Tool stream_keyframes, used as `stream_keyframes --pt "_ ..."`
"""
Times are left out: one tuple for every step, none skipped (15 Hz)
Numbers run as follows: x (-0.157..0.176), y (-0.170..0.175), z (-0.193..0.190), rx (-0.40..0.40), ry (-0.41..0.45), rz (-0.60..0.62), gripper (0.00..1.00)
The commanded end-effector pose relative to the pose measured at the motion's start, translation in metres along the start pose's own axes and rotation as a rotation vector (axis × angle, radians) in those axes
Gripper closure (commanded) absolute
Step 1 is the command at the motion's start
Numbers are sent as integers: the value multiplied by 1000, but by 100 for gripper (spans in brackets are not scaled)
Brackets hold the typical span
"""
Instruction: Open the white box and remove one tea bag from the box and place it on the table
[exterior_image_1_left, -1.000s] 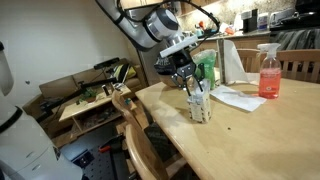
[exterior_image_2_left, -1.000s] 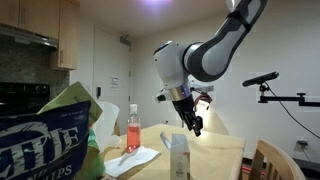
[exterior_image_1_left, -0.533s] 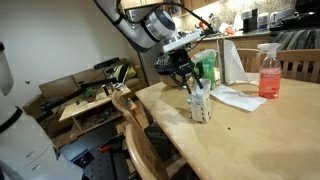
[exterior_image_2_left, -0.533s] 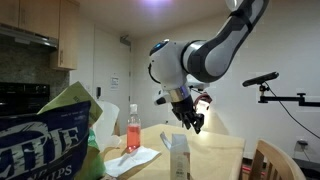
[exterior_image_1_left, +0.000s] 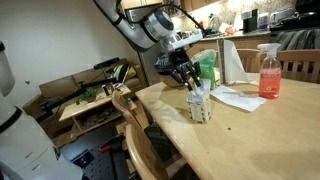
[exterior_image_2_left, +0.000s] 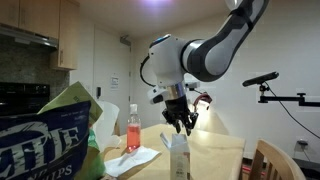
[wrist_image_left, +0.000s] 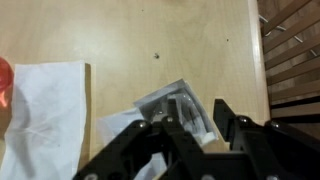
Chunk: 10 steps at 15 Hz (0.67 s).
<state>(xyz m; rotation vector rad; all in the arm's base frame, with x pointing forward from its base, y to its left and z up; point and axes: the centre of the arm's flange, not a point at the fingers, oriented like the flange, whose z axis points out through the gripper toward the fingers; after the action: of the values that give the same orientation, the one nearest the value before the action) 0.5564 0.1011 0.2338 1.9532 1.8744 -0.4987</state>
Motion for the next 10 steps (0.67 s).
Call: stream_keyframes --pt "-7 12 3 -22 112 -82 54" --pt "-8 14 7 -17 144 -96 54" --pt "-10 16 12 -11 173 -107 54" --pt "-12 18 16 -3 196 -114 55" --pt "-13 19 22 10 216 -120 56" --pt "-14 19 27 25 234 -122 58" --pt "-15 19 31 36 247 -124 60" --pt "-16 19 35 49 258 -123 64" --pt "-16 19 38 59 268 -124 66" --pt "-17 19 41 68 274 -122 64"
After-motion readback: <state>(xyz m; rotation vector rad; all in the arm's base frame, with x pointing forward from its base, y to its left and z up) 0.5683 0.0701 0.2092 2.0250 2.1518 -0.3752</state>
